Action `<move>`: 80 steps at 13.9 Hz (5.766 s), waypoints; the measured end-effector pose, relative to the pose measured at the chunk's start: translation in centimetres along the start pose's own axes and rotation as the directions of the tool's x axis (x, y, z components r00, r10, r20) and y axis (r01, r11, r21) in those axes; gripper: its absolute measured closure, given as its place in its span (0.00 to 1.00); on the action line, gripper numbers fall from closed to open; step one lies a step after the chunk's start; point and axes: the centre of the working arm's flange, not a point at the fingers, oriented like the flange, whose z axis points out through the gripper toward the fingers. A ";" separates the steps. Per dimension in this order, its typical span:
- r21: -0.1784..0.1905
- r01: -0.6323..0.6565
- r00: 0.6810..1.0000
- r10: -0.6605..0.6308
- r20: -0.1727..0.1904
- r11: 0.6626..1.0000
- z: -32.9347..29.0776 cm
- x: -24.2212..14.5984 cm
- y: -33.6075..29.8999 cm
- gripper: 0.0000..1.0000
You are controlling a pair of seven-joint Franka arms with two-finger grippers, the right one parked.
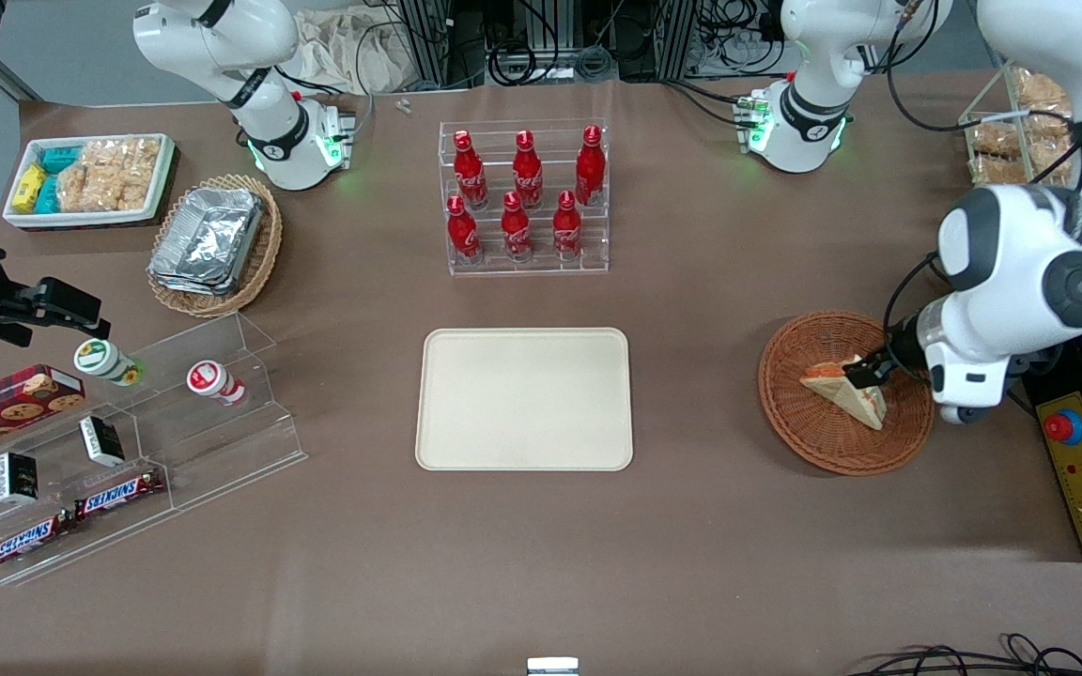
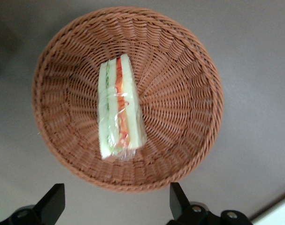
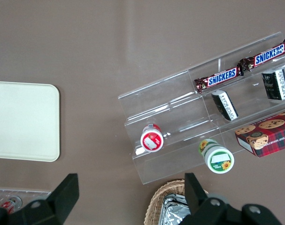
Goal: Place sandwich from basket to tray
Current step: 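Lower the left gripper and close it on the triangular sandwich, then lift the sandwich up out of the basket with the left gripper, then carry the sandwich over the white tray and lower it, then open the left gripper to release the sandwich and raise it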
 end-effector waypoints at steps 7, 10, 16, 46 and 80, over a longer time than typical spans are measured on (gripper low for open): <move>-0.012 0.071 0.997 -0.071 -0.027 0.997 8.5 1.1 -3.6 0.00; -0.017 0.078 0.996 -0.079 -0.035 0.997 10.0 1.7 -3.7 0.04; -0.031 0.068 0.996 -0.070 -0.050 0.997 9.5 2.0 -3.2 0.61; -0.089 -0.634 0.773 0.629 -0.079 0.768 8.5 -28.8 24.4 0.81; 0.070 -0.630 0.776 0.629 0.046 0.773 -20.7 -11.8 9.3 0.00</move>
